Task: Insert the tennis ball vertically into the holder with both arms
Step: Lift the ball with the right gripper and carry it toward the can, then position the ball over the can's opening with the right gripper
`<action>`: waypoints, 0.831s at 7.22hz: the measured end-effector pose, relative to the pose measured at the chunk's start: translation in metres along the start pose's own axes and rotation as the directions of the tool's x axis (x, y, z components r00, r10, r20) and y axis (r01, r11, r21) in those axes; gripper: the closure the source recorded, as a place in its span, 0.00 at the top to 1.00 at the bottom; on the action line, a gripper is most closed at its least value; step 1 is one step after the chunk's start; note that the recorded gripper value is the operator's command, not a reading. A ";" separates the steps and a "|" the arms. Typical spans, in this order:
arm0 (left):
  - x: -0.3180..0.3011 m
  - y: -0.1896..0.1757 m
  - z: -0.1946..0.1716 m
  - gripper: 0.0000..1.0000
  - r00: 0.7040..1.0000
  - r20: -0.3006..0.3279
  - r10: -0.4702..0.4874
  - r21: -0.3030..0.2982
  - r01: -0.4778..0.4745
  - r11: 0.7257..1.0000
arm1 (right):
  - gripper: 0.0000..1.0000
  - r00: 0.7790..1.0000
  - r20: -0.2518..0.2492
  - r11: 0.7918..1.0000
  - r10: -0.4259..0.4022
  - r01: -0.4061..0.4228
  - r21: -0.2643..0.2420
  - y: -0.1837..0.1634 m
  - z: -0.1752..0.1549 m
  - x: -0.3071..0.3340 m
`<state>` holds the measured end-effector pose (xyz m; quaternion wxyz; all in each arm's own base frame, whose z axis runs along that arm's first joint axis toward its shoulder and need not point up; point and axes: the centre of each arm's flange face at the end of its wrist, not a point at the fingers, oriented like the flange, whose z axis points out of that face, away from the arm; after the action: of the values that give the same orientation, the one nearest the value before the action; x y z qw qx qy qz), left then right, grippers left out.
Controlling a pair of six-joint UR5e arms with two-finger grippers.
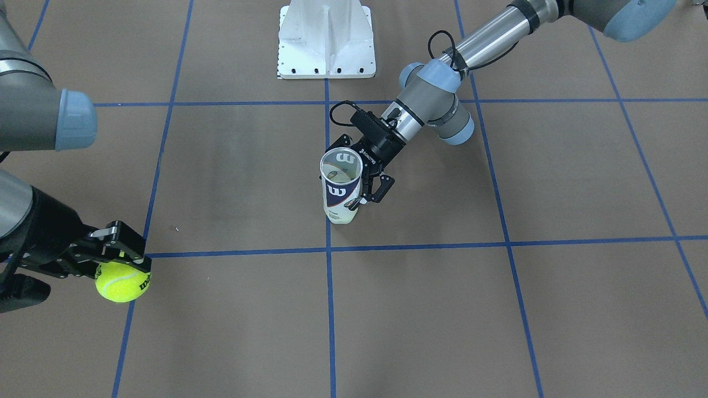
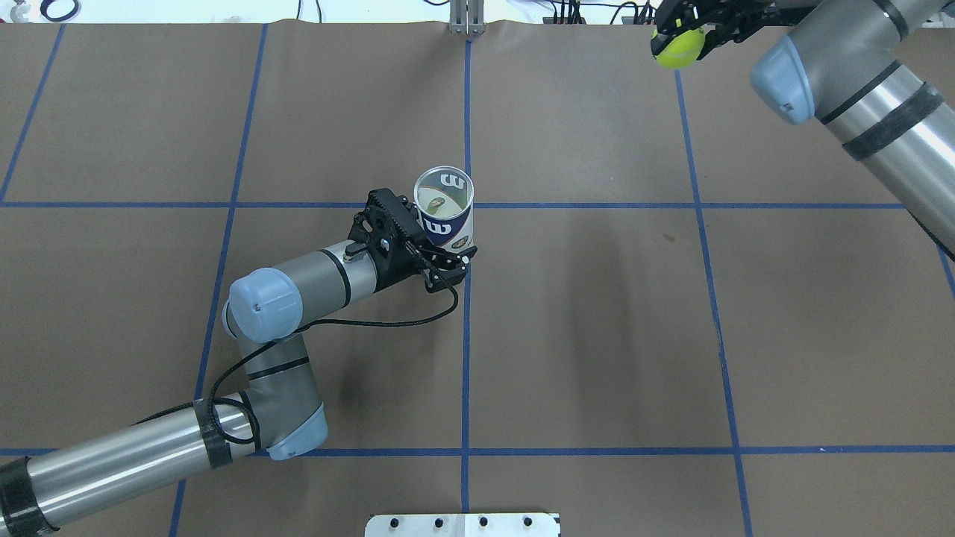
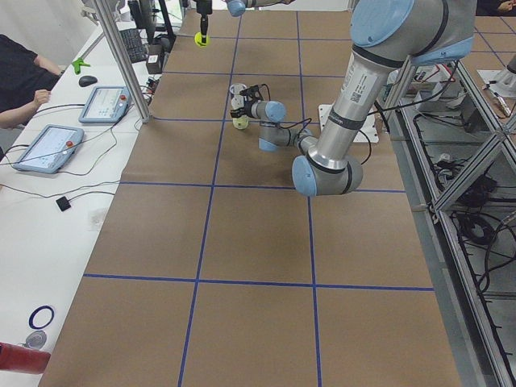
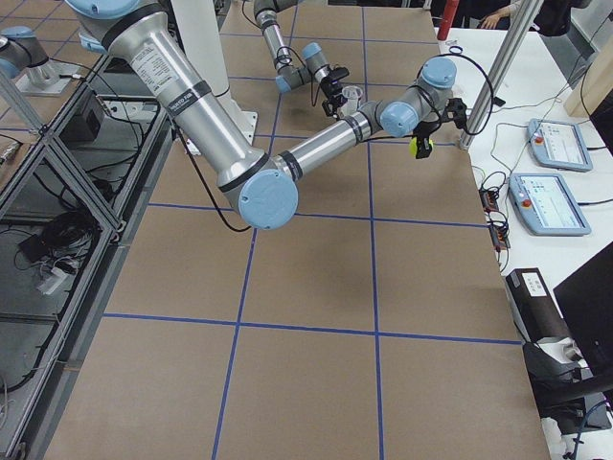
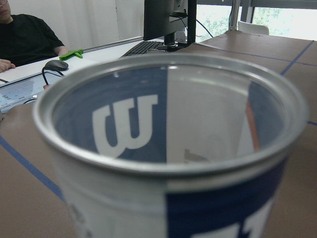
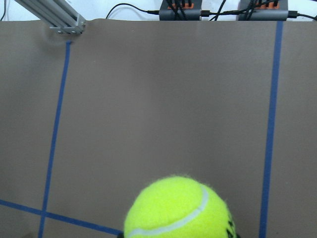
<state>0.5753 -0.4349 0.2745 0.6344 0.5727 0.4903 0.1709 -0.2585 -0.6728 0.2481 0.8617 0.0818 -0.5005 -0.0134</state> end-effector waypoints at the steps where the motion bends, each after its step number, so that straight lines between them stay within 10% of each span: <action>1: -0.001 0.002 -0.001 0.99 1.000 0.000 0.000 -0.001 0.000 1.000 | 0.00 0.999 0.032 1.000 0.027 -0.027 0.002 0.011 -0.002 -0.038; 6: -0.001 0.006 -0.002 0.99 1.000 -0.002 0.002 -0.005 -0.002 1.000 | 0.00 0.994 0.109 1.000 -0.002 0.004 -0.015 0.065 -0.001 -0.163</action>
<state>0.5754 -0.4329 0.2802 0.6352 0.5714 0.4900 0.1733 -0.3430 -0.5918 0.1172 0.8336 0.0751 -0.5467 -0.0231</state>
